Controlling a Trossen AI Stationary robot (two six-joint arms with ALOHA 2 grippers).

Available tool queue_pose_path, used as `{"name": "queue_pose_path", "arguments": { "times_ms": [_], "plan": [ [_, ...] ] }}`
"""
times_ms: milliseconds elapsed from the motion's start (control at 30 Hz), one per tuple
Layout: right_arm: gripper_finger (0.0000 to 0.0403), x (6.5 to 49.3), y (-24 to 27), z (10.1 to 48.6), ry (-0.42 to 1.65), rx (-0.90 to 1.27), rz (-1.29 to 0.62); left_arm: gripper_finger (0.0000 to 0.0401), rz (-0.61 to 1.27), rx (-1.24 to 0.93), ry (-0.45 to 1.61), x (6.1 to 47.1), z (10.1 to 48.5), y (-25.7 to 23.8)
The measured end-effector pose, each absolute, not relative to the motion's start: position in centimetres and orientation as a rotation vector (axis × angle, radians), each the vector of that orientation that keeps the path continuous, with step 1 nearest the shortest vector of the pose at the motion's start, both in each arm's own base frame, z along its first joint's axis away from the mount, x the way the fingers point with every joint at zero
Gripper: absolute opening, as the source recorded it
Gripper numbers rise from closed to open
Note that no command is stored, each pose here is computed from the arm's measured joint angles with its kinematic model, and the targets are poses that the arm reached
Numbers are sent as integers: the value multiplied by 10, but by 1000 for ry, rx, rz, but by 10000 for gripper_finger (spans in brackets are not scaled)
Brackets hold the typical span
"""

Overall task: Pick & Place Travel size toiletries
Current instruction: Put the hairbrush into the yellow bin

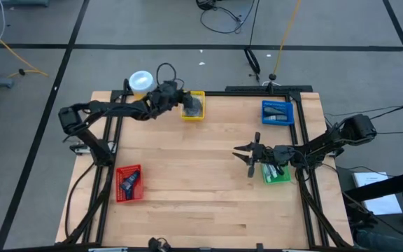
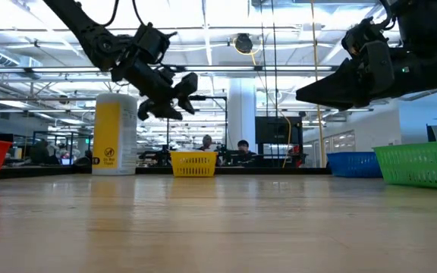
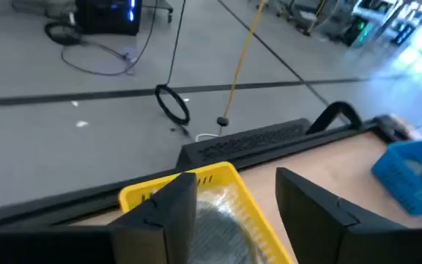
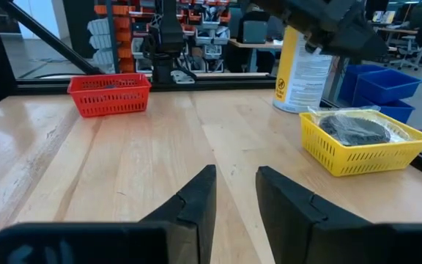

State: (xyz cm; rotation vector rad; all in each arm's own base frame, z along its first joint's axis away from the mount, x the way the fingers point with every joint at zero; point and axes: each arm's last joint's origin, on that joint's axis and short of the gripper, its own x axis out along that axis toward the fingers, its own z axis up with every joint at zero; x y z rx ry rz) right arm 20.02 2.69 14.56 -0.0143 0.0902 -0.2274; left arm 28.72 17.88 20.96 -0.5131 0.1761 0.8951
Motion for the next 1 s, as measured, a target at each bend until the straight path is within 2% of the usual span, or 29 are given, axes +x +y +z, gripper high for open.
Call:
{"name": "queue_pose_path", "arguments": {
  "times_ms": [167, 300, 433, 633, 767, 1000],
  "plan": [
    [89, 200, 27, 146, 89, -14, -228, 145, 839, -398, 259, 295, 209, 162],
    [89, 201, 25, 146, 89, -13, -236, 80, 822, -389, 396, 303, 195, 159],
    [89, 201, 23, 146, 88, -1, -245, 11, 884, -403, 576, 316, 189, 173],
    [89, 201, 23, 146, 88, 1, -248, 17, 877, -428, 740, 349, 173, 193],
    [89, 201, 23, 146, 89, 1, -248, 3, 884, -421, 768, 366, 168, 202],
    [89, 201, 23, 144, 107, -4, -248, 13, 844, -371, 706, 375, 206, 203]
  ]
}}
